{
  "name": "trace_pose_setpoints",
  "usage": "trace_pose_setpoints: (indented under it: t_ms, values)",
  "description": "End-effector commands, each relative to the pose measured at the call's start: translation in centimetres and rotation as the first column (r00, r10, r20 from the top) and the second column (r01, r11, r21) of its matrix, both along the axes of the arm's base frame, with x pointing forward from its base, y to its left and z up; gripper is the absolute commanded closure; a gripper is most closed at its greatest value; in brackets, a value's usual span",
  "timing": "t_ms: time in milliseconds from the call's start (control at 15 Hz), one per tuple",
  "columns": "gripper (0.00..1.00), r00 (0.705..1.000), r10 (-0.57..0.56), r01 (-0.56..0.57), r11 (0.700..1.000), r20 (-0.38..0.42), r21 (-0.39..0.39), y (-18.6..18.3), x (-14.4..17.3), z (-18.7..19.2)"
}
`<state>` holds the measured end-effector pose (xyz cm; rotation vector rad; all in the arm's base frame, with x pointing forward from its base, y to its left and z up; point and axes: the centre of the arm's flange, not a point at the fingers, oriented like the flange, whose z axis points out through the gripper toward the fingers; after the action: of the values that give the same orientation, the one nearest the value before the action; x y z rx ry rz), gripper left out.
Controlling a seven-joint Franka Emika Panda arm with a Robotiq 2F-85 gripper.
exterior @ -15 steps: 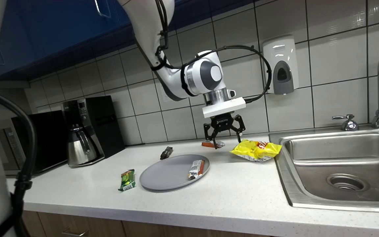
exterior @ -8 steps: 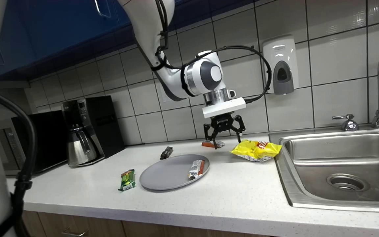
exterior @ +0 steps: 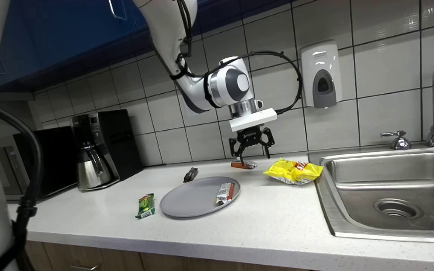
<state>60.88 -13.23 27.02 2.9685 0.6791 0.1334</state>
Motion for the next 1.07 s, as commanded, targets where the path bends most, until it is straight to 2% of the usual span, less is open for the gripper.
trace_pose_setpoints:
  t_ms: [0, 333, 667, 1000]
  values:
    - [0.0, 0.996, 0.093, -0.093, 0.996, -0.005, 0.005, -0.3, 2.2, 0.0]
    - [0.0, 0.974, 0.228, -0.228, 0.974, -0.003, 0.008, -0.3, 4.4, -0.9]
    - [0.0, 0.94, 0.341, -0.341, 0.94, 0.001, 0.009, -0.1, 6.4, -1.8]
    - [0.0, 0.908, 0.419, -0.419, 0.908, 0.01, 0.006, 0.7, 7.9, -2.2]
